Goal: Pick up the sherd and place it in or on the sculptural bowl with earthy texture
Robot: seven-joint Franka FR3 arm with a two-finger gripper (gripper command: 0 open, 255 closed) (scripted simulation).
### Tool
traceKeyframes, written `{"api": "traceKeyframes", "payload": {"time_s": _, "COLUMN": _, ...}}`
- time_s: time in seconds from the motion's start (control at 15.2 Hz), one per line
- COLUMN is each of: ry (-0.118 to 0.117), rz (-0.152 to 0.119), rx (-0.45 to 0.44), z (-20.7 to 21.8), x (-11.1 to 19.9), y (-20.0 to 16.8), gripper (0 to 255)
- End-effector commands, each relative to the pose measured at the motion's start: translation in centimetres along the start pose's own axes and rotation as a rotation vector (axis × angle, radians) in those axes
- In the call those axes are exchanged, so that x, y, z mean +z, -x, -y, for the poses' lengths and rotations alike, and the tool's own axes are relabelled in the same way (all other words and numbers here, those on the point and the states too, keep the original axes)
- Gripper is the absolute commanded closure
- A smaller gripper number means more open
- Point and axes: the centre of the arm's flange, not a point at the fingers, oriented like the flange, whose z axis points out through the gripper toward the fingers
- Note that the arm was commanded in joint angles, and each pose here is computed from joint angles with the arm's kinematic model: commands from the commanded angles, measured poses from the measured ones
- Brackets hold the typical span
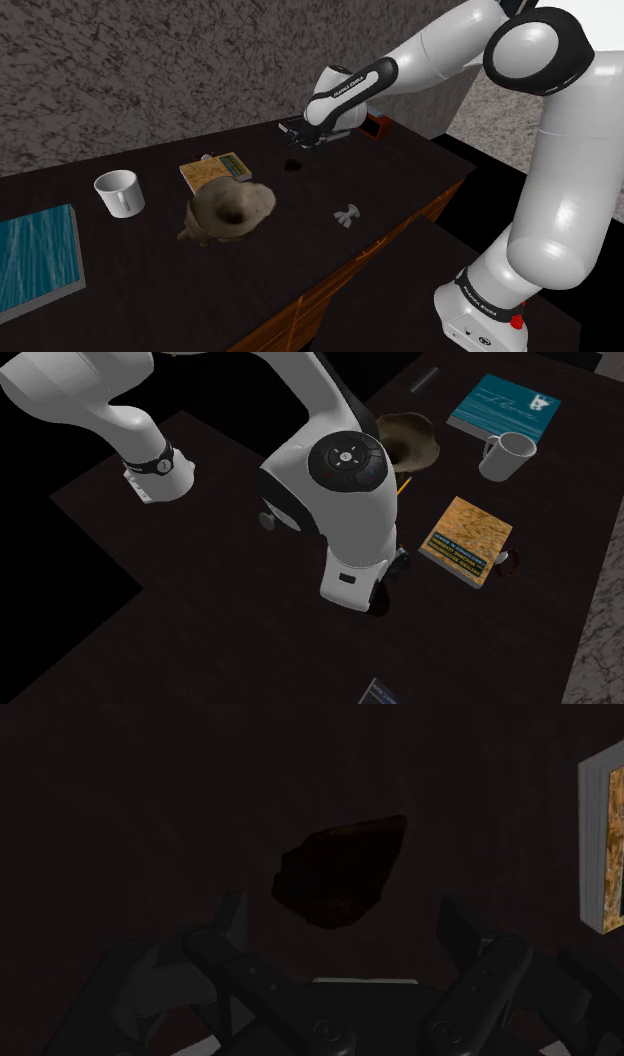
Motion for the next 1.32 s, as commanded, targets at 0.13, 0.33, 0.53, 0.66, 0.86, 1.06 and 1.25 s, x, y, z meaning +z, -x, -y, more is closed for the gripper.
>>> {"api": "traceKeyframes", "payload": {"time_s": 0.13, "ry": -0.002, "rz": -0.001, "rx": 0.004, "z": 0.1, "x": 2.2, "y": -0.1, "gripper": 0}}
{"api": "traceKeyframes", "payload": {"time_s": 0.33, "ry": -0.002, "rz": -0.001, "rx": 0.004, "z": 0.1, "x": 3.5, "y": -0.1, "gripper": 0}}
{"api": "traceKeyframes", "payload": {"time_s": 0.53, "ry": -0.002, "rz": -0.001, "rx": 0.004, "z": 0.1, "x": 3.5, "y": -0.1, "gripper": 0}}
{"api": "traceKeyframes", "payload": {"time_s": 0.66, "ry": -0.002, "rz": -0.001, "rx": 0.004, "z": 0.1, "x": 3.5, "y": -0.1, "gripper": 0}}
{"api": "traceKeyframes", "payload": {"time_s": 0.86, "ry": -0.002, "rz": -0.001, "rx": 0.004, "z": 0.1, "x": 3.5, "y": -0.1, "gripper": 255}}
{"api": "traceKeyframes", "payload": {"time_s": 1.06, "ry": -0.002, "rz": -0.001, "rx": 0.004, "z": 0.1, "x": 3.5, "y": -0.1, "gripper": 255}}
{"api": "traceKeyframes", "payload": {"time_s": 1.25, "ry": -0.002, "rz": -0.001, "rx": 0.004, "z": 0.1, "x": 3.5, "y": -0.1, "gripper": 255}}
